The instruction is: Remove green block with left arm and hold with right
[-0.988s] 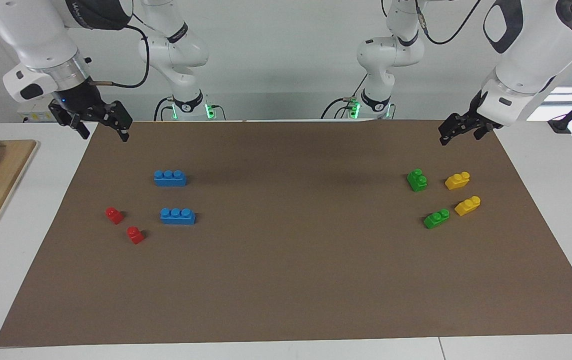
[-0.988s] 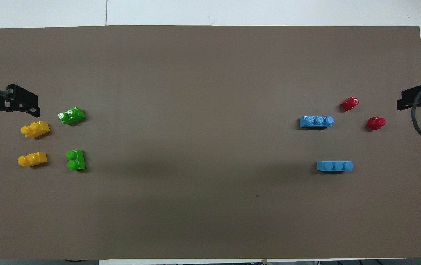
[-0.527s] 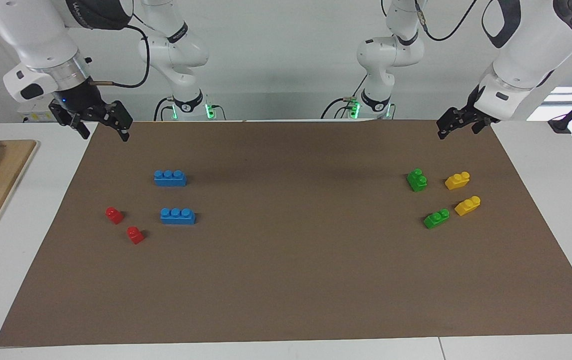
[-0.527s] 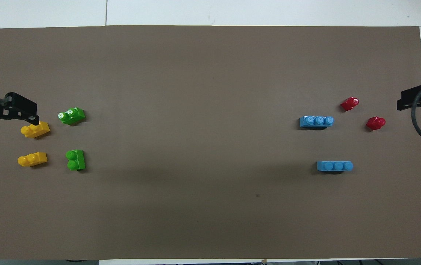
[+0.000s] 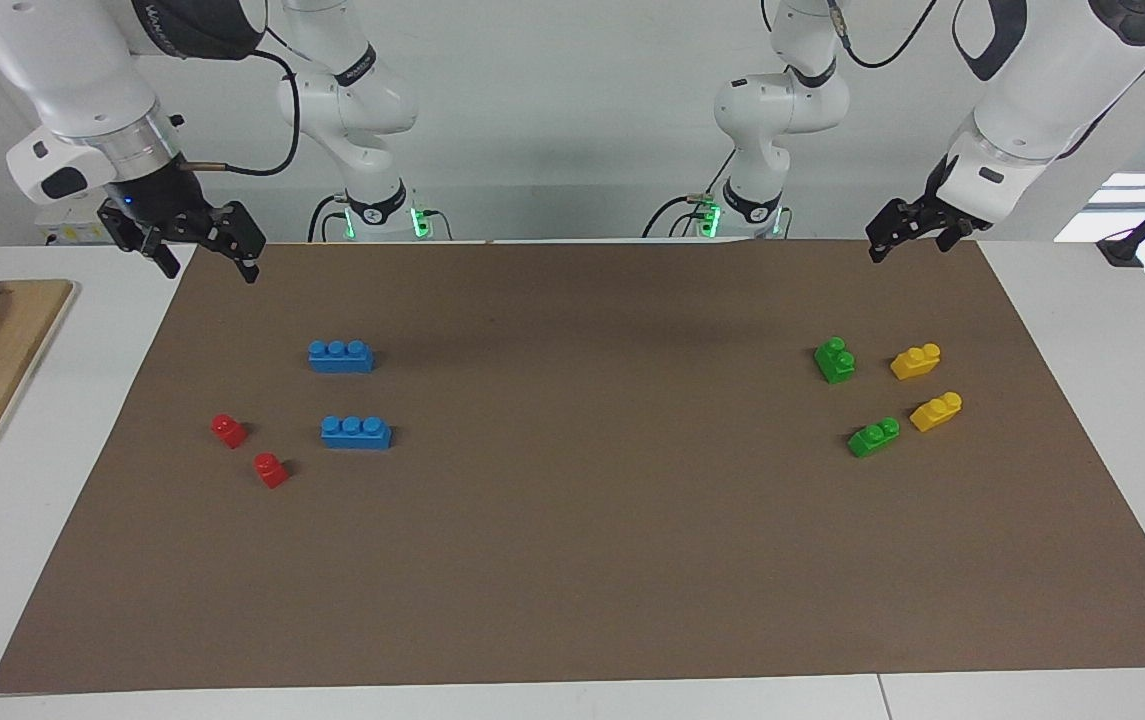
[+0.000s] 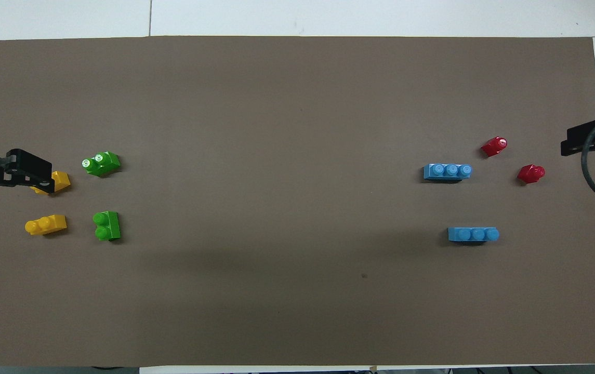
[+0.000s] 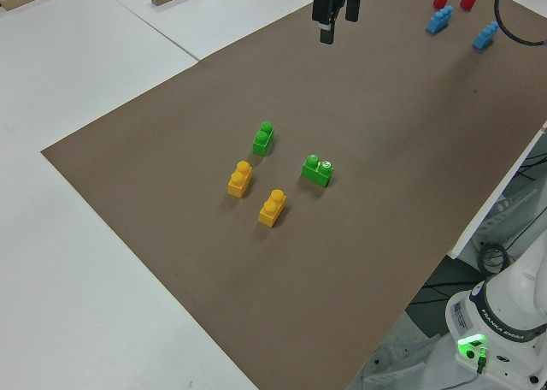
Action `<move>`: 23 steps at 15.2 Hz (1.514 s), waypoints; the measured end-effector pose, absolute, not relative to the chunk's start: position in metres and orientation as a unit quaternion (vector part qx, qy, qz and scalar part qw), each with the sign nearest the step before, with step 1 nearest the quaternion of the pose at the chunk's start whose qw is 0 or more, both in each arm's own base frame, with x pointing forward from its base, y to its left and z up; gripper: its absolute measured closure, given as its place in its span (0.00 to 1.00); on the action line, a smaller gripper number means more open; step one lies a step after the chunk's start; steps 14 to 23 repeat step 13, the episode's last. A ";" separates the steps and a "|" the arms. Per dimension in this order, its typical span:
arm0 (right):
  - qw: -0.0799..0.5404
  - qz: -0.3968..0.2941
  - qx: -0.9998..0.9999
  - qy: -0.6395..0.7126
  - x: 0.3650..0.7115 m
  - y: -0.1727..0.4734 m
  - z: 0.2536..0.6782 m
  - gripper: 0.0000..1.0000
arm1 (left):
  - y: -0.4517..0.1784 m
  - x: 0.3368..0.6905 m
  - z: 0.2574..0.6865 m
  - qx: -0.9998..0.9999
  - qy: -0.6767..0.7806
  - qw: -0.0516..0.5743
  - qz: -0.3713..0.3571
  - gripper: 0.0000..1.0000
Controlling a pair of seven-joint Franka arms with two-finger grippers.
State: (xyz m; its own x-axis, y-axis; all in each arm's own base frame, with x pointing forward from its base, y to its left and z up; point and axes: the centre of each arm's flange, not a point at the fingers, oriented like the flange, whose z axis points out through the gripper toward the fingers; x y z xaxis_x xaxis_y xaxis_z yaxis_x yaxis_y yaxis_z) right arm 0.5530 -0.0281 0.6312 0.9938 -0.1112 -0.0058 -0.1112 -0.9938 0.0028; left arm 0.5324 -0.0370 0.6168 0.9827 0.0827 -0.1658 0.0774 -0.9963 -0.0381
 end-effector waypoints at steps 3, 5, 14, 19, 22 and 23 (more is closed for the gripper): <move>0.001 -0.003 0.998 -0.056 0.553 -0.028 0.631 0.00 | -0.038 0.540 0.622 -0.998 -0.040 0.012 0.049 0.00; 0.001 -0.003 0.998 -0.056 0.553 -0.028 0.631 0.00 | -0.038 0.544 0.624 -0.999 -0.040 0.010 0.034 0.00; 0.001 -0.003 0.998 -0.056 0.553 -0.028 0.631 0.00 | -0.038 0.545 0.622 -0.999 -0.039 0.010 0.031 0.00; 0.001 -0.003 0.998 -0.056 0.553 -0.028 0.631 0.00 | -0.038 0.545 0.622 -0.999 -0.039 0.010 0.031 0.00; 0.001 -0.003 0.998 -0.056 0.553 -0.028 0.631 0.00 | -0.038 0.545 0.622 -0.999 -0.039 0.010 0.031 0.00; 0.001 -0.003 0.998 -0.056 0.553 -0.028 0.631 0.00 | -0.038 0.545 0.622 -0.999 -0.039 0.010 0.031 0.00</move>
